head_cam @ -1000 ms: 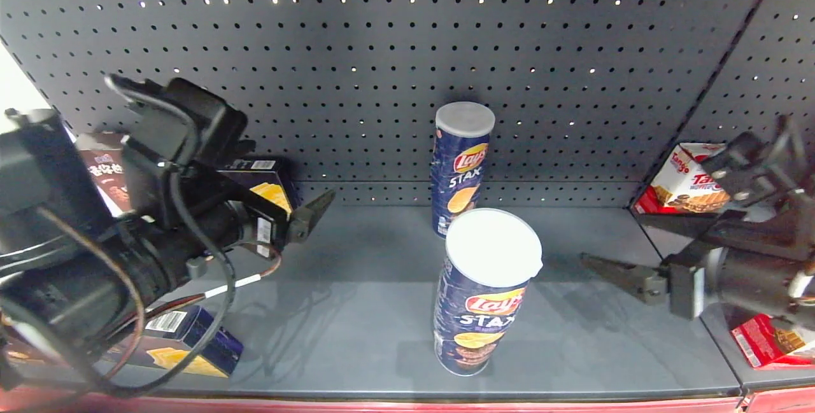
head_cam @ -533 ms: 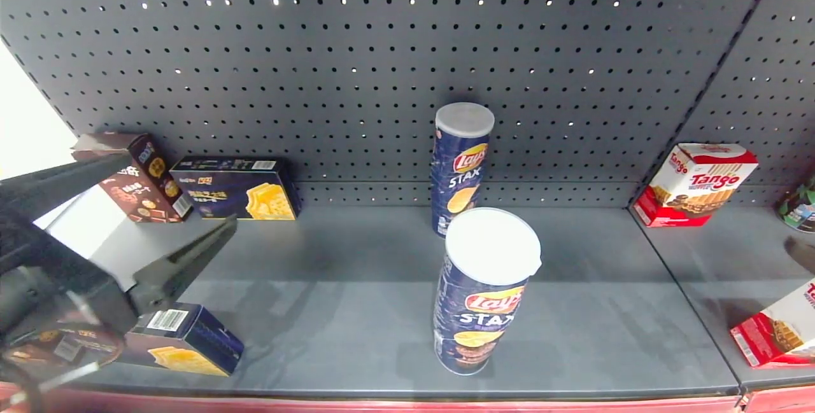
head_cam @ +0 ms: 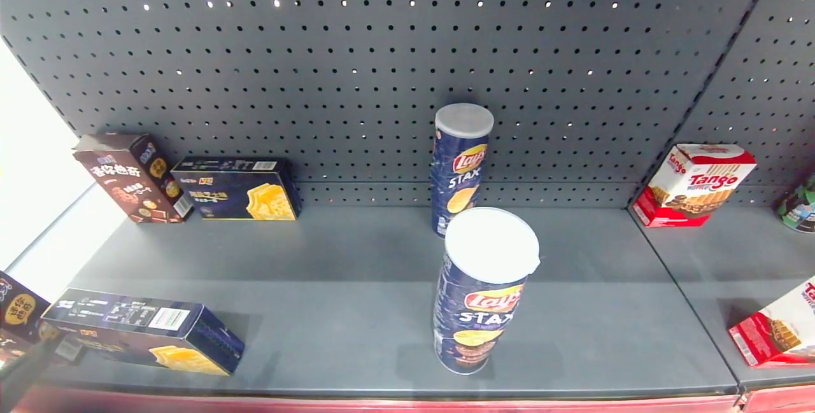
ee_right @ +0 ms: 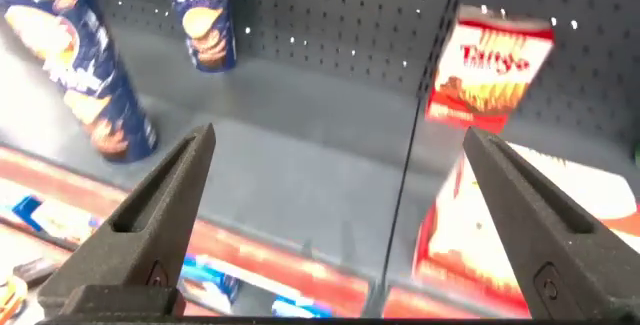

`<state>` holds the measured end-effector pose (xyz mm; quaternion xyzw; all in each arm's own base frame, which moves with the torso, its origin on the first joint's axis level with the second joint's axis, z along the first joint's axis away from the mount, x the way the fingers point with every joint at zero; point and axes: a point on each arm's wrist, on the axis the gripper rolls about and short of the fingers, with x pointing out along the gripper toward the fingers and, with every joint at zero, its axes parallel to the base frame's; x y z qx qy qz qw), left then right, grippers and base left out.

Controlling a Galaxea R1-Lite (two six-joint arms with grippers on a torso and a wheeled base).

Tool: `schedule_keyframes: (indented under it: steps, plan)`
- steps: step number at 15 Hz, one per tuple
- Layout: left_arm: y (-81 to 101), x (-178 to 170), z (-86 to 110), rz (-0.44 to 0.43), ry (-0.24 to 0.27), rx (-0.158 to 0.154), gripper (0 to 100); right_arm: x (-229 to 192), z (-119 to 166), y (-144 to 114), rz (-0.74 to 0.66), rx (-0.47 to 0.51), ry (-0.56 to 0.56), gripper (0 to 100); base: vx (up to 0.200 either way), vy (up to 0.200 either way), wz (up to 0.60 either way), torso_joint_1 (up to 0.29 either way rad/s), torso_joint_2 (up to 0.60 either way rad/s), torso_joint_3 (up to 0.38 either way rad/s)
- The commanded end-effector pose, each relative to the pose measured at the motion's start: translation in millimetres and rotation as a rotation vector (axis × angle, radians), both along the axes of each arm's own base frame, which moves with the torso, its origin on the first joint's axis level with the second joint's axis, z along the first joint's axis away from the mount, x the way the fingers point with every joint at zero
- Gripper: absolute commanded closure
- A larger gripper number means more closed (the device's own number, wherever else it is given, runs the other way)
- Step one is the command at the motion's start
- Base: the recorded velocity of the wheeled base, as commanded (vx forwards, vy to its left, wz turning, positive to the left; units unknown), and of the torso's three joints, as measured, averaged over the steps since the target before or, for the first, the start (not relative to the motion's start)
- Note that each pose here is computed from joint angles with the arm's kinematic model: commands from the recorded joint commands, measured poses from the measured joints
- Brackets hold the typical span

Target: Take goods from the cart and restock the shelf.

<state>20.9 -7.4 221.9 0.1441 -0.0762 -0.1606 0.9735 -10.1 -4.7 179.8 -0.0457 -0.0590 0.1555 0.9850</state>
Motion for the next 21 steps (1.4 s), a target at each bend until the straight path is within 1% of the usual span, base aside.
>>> schedule_keyframes:
  steps: [1,2,3,4,6,7,8,9,10,11,12,13,14,15,16,18,19,20,21]
  plan:
    - [25.3,-42,-34.3,0.012,-0.065,-0.024,0,-23,-24,-9,0.005,0.024,-0.054,0,0.000,0.000,0.00,0.000,0.00,0.000]
    - [34.0,-59,-55.8,0.032,-0.039,0.002,0,-30,-45,-12,0.012,0.030,-0.060,0,0.000,0.000,0.00,0.000,0.00,0.000]
    - [35.2,-61,-59.8,0.034,-0.032,0.006,0,-31,-50,-12,0.012,0.031,-0.063,0,0.000,0.000,0.00,0.000,0.00,0.000]
    - [36.8,-66,-76.0,0.041,-0.004,0.025,0,-26,-62,-10,0.011,0.023,-0.028,0,0.000,0.000,0.00,0.000,0.00,0.000]
    - [34.2,-64,-94.0,0.067,0.022,0.039,0,-21,-75,-8,0.016,0.012,0.018,0,0.000,0.000,0.00,0.000,0.00,0.000]
    - [31.4,-60,-105.2,0.073,0.061,0.062,0,-16,-88,-6,0.017,-0.006,0.057,0,0.000,0.000,0.00,0.000,0.00,0.000]
    - [29.1,-55,-117.0,0.073,0.097,0.099,0,-13,-98,-5,0.025,-0.019,0.076,0,0.000,0.000,0.00,0.000,0.00,0.000]
    - [28.3,-54,-121.0,0.068,0.107,0.116,0,-12,-99,-4,0.035,-0.018,0.078,0,0.000,0.000,0.00,0.000,0.00,0.000]
    - [25.4,-51,-130.7,0.003,0.123,0.173,0,-13,-98,-4,0.022,-0.018,0.082,0,0.000,0.000,0.00,0.000,0.00,0.000]
    - [24.7,-51,-132.3,-0.008,0.123,0.187,0,-12,-97,-2,-0.012,-0.012,0.102,0,0.000,0.000,0.00,0.000,0.00,0.000]
    - [24.6,-51,-132.3,-0.002,0.125,0.184,0,-10,-97,-1,-0.050,0.000,0.144,0,0.000,0.000,0.00,0.000,0.00,0.000]
    - [23.5,-52,-132.3,0.037,0.132,0.171,0,-5,-96,0,-0.097,0.018,0.202,0,0.000,0.000,0.00,0.000,0.00,0.000]
    - [22.6,-52,-132.3,0.064,0.137,0.162,0,-3,-96,1,-0.142,0.019,0.229,0,0.000,0.000,0.00,0.000,0.00,0.000]
    - [18.4,-50,-131.3,0.166,0.185,0.149,0,3,-95,3,-0.311,0.026,0.294,0,0.000,0.000,0.00,0.000,0.00,0.000]
    - [18.1,-49,-131.0,0.166,0.197,0.145,0,3,-95,5,-0.371,0.048,0.303,0,0.000,0.000,0.00,0.000,0.00,0.000]
    - [18.2,-49,-131.2,0.172,0.197,0.151,0,-2,-95,7,-0.436,0.083,0.244,0,0.000,0.000,0.00,0.000,0.00,0.000]
    - [18.3,-49,-131.2,0.175,0.197,0.154,0,-3,-95,7,-0.438,0.085,0.230,0,0.000,0.000,0.00,0.000,0.00,0.000]
    - [16.5,-46,-130.0,0.210,0.238,0.167,0,-3,-95,9,-0.351,0.106,0.233,0,0.000,0.000,0.00,0.000,0.00,0.000]
    - [14.3,-43,-129.1,0.262,0.278,0.171,0,-3,-95,11,-0.267,0.145,0.254,0,0.000,0.000,0.00,0.000,0.00,0.000]
